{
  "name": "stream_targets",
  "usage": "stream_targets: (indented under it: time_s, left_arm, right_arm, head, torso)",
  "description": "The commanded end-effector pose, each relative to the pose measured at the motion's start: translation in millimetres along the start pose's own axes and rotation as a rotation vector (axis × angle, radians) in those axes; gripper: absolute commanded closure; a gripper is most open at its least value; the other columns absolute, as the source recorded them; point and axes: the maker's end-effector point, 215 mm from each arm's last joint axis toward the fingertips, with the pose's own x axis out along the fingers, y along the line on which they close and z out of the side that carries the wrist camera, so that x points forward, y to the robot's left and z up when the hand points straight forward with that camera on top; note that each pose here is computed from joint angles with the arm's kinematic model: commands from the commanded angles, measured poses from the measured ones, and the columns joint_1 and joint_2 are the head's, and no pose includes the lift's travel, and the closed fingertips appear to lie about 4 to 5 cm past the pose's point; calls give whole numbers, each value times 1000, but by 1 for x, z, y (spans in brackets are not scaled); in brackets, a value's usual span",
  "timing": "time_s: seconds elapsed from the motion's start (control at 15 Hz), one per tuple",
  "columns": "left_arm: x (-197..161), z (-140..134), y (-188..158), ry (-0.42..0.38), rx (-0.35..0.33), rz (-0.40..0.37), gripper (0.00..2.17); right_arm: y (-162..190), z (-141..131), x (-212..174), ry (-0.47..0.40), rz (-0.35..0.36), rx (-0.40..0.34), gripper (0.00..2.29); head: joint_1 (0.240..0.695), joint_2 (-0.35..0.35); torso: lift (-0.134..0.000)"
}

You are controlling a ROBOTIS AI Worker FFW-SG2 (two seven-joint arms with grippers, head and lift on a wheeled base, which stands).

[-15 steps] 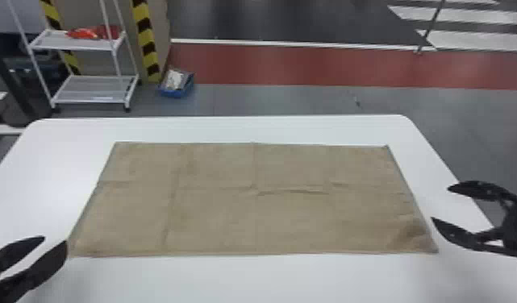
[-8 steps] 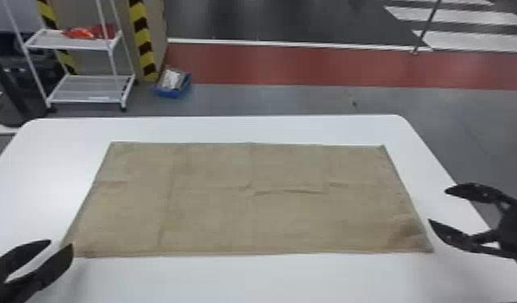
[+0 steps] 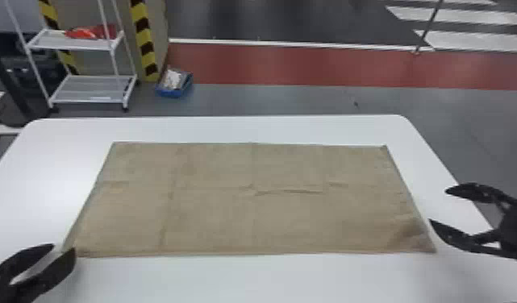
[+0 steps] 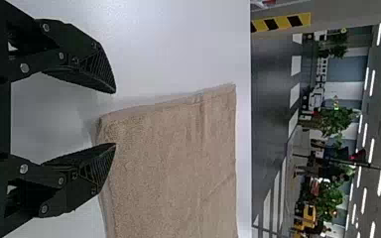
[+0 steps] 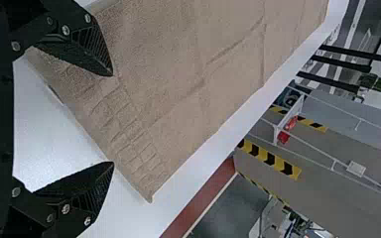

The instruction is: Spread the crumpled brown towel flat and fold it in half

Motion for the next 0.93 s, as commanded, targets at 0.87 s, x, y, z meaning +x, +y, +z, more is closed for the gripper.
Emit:
stream_targets:
  time_s: [0.87]
  left_arm:
    - [-5,9,-7,-18,-14,-41,1423]
  right_arm:
    - [37,-15,0,14,71,-159,289]
  head:
    - [695,-78]
  torso:
    - [-125]
